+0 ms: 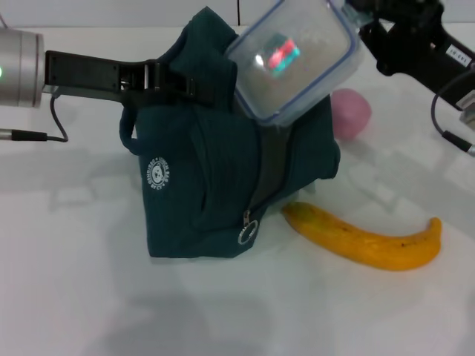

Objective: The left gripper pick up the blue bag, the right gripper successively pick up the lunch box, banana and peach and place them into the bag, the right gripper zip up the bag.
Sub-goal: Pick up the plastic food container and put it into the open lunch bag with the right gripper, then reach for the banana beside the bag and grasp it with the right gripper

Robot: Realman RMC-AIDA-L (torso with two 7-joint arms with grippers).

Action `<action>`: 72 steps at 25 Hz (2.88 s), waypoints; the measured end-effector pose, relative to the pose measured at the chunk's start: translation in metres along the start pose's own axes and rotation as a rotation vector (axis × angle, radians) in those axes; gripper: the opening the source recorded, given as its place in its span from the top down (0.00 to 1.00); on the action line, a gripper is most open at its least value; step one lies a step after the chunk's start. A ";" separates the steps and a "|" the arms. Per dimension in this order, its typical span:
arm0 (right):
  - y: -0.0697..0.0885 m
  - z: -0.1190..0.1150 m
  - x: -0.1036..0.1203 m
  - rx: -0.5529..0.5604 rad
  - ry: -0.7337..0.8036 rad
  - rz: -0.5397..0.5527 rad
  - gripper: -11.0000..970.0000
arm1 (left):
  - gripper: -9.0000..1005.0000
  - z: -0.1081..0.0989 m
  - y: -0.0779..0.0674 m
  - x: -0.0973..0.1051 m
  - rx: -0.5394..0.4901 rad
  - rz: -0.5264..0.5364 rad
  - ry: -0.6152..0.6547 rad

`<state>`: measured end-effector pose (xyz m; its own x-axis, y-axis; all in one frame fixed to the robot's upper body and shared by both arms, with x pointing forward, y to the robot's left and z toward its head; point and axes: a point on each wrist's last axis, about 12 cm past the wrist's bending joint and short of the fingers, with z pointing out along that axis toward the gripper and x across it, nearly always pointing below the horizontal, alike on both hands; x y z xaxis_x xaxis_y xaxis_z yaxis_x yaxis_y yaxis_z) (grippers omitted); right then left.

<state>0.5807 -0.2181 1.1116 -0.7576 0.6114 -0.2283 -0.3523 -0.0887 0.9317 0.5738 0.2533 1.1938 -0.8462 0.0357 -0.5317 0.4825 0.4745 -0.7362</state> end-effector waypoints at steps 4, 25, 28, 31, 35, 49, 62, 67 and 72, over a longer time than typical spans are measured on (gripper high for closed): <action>-0.001 0.002 -0.002 0.024 0.008 -0.018 0.77 | 0.94 0.001 0.001 0.000 0.008 0.003 -0.001; 0.006 0.048 -0.007 0.042 0.109 -0.151 0.75 | 0.94 0.006 0.003 -0.003 0.005 0.012 -0.024; 0.007 0.048 -0.008 0.038 0.106 -0.152 0.64 | 0.94 0.005 0.004 -0.003 0.004 0.009 -0.024; 0.011 0.047 -0.012 0.020 0.107 -0.184 0.52 | 0.94 0.003 0.005 -0.003 0.001 0.007 -0.029; 0.017 0.041 -0.015 -0.010 0.112 -0.247 0.36 | 0.94 -0.001 0.007 -0.003 -0.004 -0.001 -0.046; 0.033 -0.020 -0.049 0.064 0.162 -0.601 0.18 | 0.94 -0.006 0.012 0.002 -0.013 -0.019 -0.060; 0.050 -0.056 -0.076 0.244 0.414 -0.885 0.11 | 0.94 -0.009 0.021 0.010 -0.002 -0.045 -0.082; 0.060 -0.038 -0.078 0.300 0.664 -0.939 0.11 | 0.94 -0.011 0.022 0.009 -0.001 -0.040 -0.099; 0.072 -0.014 -0.078 0.401 0.896 -0.983 0.12 | 0.94 -0.010 0.025 0.011 0.003 -0.052 -0.103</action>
<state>0.6069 -0.2829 1.1928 -0.4373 -0.4300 -0.7898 -0.8761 0.4020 0.2662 0.5739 0.2740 1.1737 -0.8425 -0.0795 -0.5329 0.4393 0.4711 -0.7649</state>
